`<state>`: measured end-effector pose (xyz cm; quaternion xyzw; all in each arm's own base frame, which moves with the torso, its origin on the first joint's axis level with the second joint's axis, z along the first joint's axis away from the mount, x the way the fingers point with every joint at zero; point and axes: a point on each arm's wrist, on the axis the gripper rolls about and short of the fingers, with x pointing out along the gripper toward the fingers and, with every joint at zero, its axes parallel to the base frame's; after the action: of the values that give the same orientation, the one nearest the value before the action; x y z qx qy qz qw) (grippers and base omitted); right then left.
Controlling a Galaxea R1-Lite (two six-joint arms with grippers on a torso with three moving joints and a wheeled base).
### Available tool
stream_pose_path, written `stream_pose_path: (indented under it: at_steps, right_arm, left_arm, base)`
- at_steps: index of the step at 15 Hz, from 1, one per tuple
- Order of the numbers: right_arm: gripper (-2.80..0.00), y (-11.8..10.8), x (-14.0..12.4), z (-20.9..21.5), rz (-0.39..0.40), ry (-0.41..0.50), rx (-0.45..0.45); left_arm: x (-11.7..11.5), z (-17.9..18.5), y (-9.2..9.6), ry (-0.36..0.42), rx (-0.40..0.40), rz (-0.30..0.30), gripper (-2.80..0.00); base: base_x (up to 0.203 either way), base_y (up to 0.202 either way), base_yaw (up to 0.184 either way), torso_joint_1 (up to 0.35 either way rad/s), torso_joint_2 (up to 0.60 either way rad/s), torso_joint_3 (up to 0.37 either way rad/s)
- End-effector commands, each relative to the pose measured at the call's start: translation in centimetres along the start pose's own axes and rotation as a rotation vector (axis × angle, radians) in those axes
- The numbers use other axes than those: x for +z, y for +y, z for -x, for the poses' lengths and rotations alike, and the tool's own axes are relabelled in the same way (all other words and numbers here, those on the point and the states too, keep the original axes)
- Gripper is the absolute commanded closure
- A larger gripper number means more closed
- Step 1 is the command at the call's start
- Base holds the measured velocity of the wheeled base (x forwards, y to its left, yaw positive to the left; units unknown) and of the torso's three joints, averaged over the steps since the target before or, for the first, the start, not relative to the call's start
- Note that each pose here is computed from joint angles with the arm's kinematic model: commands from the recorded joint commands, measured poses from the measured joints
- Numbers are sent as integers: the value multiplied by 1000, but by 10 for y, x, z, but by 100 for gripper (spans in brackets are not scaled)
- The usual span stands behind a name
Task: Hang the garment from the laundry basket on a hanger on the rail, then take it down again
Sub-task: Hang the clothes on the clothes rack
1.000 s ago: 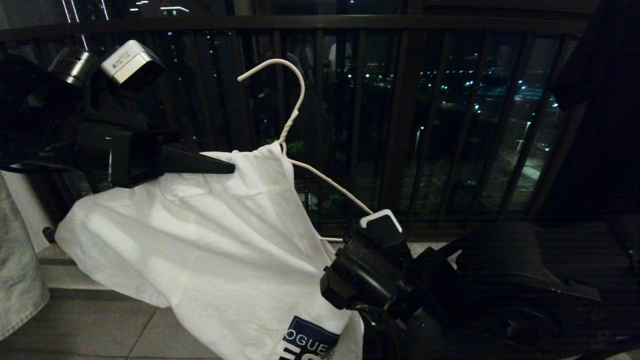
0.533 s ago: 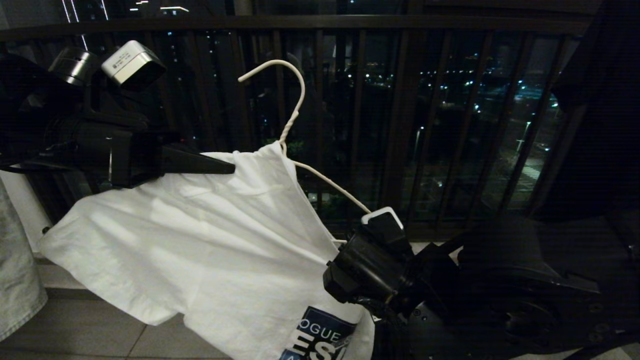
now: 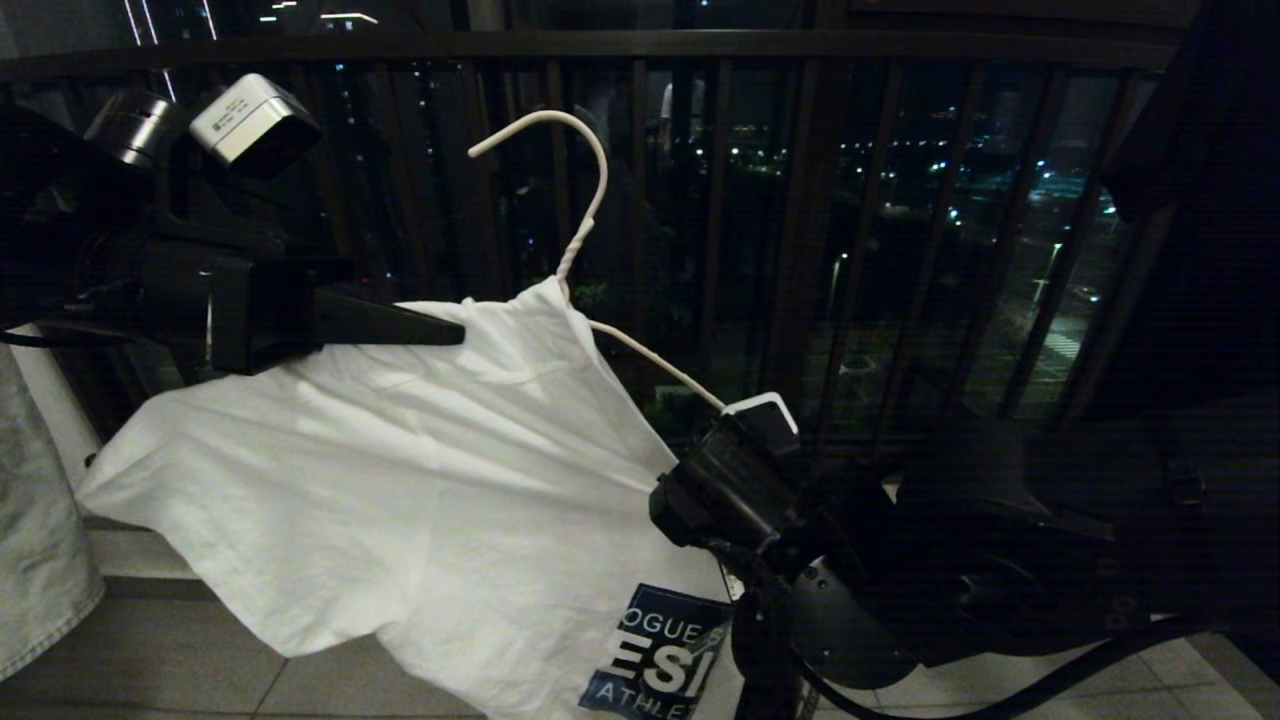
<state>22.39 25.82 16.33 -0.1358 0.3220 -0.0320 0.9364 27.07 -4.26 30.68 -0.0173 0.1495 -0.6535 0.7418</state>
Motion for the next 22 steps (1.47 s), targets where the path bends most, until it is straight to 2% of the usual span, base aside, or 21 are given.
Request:
stream_pose_path:
  at_steps: [1, 6, 11, 16, 19, 22]
  right_arm:
    - [0, 5, -1, -4, -6, 3, 12]
    - [0, 13, 4, -8, -63, -26, 85]
    - [0, 13, 7, -11, -93, -42, 101]
    - [0, 18, 12, -13, -146, -56, 219]
    - [0, 15, 16, -25, -178, -67, 209]
    - [0, 3, 24, -38, -202, -78, 175]
  left_arm:
    - [0, 1, -2, -19, -25, 0, 0]
    - [1, 7, -9, -49, -45, -3, 0]
    - [1, 8, -13, -51, -48, -5, 0]
    - [1, 8, -14, -54, -52, -6, 0]
    - [1, 8, -14, -54, -51, -6, 0]
    - [1, 8, -13, -54, -51, -9, 0]
  base:
    - [0, 0, 0, 0, 0, 0]
    - [0, 0, 0, 0, 0, 0]
    - [0, 0, 0, 0, 0, 0]
    - [0, 0, 0, 0, 0, 0]
    - [0, 0, 0, 0, 0, 0]
    - [0, 0, 0, 0, 0, 0]
